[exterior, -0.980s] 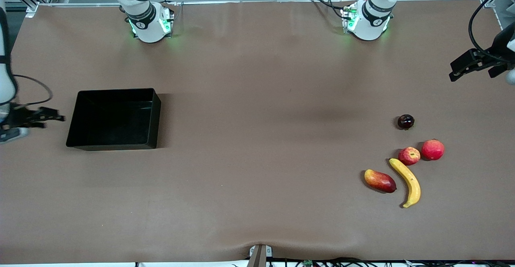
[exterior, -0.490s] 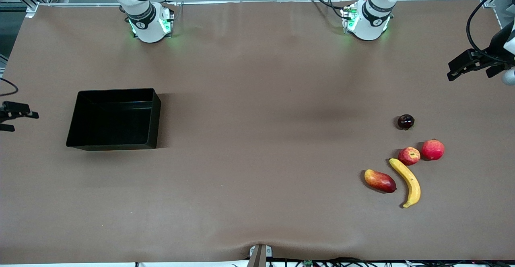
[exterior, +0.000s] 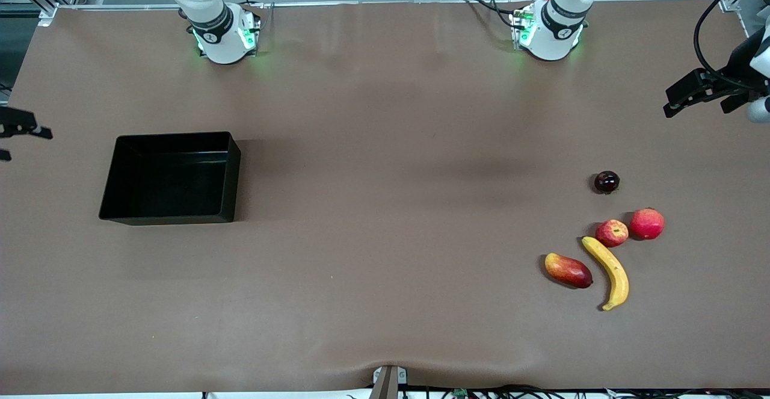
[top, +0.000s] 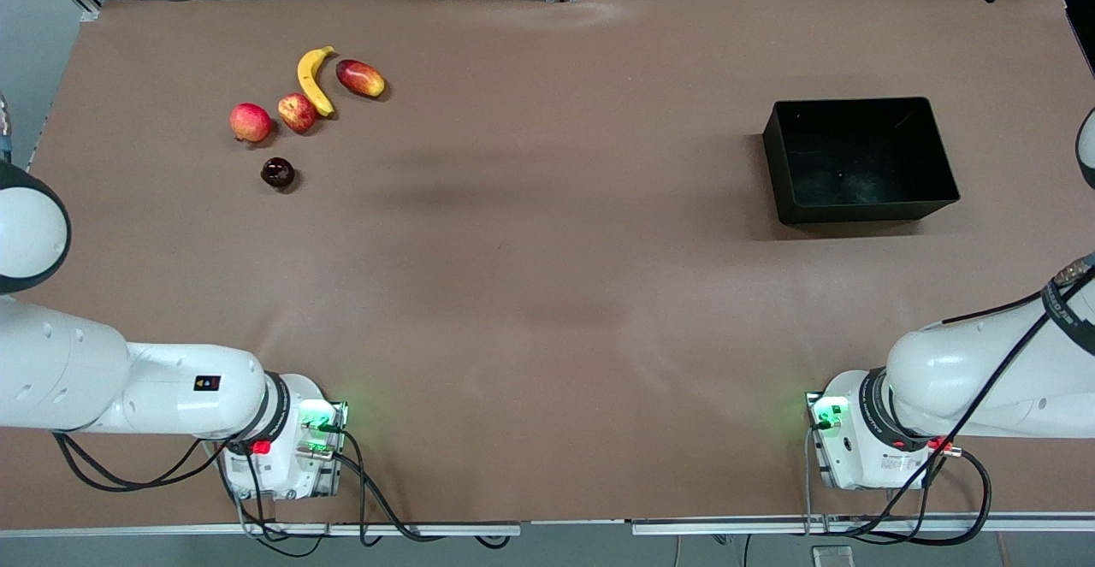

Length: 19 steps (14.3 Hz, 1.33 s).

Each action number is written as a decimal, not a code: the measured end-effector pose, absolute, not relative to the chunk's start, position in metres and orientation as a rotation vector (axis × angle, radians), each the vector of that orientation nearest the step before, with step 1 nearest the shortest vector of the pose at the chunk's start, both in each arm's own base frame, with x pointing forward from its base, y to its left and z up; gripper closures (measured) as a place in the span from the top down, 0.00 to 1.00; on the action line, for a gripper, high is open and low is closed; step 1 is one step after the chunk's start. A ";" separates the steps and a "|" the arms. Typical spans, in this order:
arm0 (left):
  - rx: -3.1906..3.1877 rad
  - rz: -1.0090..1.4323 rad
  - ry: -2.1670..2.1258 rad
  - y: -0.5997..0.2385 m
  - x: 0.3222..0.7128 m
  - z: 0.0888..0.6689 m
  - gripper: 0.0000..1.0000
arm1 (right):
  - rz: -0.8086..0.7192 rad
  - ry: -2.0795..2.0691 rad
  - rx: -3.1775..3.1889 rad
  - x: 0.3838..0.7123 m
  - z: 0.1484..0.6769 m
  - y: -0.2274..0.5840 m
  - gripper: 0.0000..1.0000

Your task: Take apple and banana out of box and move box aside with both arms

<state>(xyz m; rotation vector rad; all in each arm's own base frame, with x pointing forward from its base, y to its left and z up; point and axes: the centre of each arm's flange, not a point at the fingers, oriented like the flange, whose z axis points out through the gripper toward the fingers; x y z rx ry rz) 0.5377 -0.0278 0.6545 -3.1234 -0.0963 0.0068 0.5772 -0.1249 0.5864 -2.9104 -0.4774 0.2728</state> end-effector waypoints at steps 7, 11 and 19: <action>-3.124 -0.024 -0.086 -0.032 0.531 0.665 1.00 | 0.200 -0.194 -2.990 0.530 0.644 -0.070 1.00; -3.124 -0.022 -0.079 -0.034 0.530 0.665 1.00 | 0.189 -0.029 -3.007 0.517 0.659 -0.040 1.00; -3.136 -0.039 -0.077 -0.036 0.530 0.670 1.00 | 0.073 0.086 -3.053 0.491 0.669 -0.054 1.00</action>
